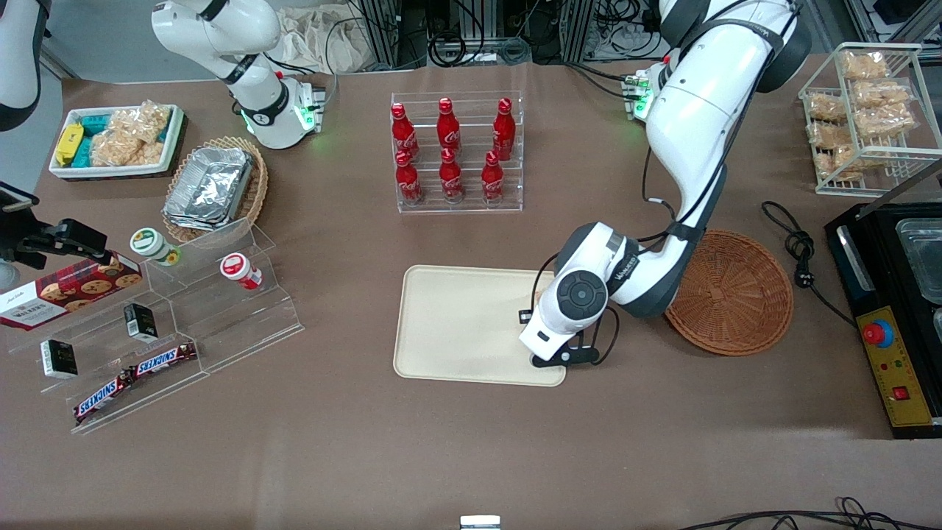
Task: Place sandwich from basket to tray
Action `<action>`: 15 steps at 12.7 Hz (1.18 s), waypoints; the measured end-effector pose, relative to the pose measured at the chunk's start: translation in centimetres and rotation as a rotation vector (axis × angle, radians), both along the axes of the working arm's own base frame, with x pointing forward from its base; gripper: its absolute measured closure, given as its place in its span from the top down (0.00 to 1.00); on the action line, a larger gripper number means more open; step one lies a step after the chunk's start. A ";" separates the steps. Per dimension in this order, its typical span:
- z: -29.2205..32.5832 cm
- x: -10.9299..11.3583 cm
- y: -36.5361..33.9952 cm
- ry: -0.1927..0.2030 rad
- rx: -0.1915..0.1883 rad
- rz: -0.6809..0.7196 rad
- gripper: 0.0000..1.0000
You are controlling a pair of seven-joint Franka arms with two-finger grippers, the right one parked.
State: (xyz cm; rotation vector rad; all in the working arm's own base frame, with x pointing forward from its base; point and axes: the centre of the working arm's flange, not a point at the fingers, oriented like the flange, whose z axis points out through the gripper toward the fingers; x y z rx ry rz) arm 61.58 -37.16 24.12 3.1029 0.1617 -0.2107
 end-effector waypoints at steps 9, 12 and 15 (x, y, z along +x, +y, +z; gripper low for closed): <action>15.4 4.5 13.4 -0.079 0.031 0.176 1.00; 20.3 2.9 18.9 -0.174 0.010 0.220 1.00; 22.0 -2.1 23.3 -0.211 0.023 0.138 1.00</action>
